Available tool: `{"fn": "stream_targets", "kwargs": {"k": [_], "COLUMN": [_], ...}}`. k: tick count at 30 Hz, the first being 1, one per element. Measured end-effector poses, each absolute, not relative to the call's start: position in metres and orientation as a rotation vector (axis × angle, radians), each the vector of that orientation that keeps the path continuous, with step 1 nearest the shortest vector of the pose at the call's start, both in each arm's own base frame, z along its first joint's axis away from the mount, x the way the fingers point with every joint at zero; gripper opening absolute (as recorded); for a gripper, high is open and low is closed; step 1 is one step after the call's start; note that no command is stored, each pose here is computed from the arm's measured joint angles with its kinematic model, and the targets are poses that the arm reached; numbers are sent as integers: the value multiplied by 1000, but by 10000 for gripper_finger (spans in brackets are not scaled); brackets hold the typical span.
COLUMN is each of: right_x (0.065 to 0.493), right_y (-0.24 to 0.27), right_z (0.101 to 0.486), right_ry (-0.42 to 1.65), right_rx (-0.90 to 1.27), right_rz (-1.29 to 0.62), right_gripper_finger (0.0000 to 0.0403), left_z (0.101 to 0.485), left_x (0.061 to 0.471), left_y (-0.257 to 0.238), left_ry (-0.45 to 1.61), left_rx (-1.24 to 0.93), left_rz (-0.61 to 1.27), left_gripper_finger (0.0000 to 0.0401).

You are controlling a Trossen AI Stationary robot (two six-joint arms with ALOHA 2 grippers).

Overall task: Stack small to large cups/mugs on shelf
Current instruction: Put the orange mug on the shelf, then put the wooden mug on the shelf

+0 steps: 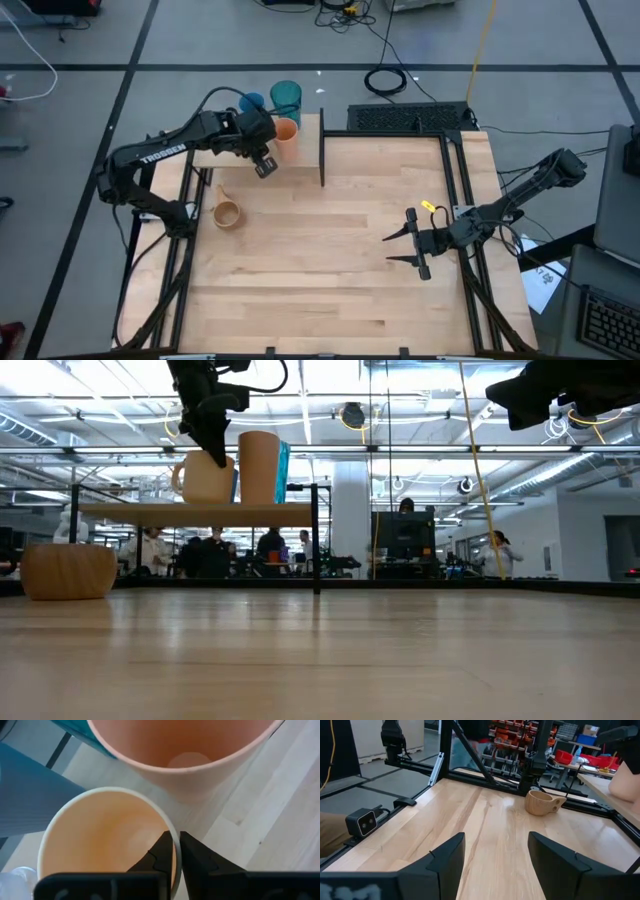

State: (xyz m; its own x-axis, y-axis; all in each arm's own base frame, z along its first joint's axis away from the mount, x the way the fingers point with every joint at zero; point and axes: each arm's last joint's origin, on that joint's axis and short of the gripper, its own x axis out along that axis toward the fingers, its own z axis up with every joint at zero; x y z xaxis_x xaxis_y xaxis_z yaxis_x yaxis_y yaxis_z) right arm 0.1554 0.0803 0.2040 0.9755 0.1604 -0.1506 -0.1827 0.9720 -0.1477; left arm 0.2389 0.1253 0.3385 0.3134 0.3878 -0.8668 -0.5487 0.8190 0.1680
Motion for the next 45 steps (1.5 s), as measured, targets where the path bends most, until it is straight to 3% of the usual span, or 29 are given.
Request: {"fn": "stream_targets", "kwargs": {"k": [11,32,45], "right_x": [155,155,155], "right_y": [80,80,80], "right_z": [204,204,204], "right_ry": [137,135,135], "right_rx": [-161,-168,-164], "right_rz": [174,174,174], "right_gripper_finger": [208,208,208], "left_z": [339,347,399], "left_x": [239,238,228], "left_y": [126,123,100], "left_ry": [1093,1060,912], "left_rx": [-142,-19,39], "left_rz": [608,645,623], "left_gripper_finger": [45,136,145]}}
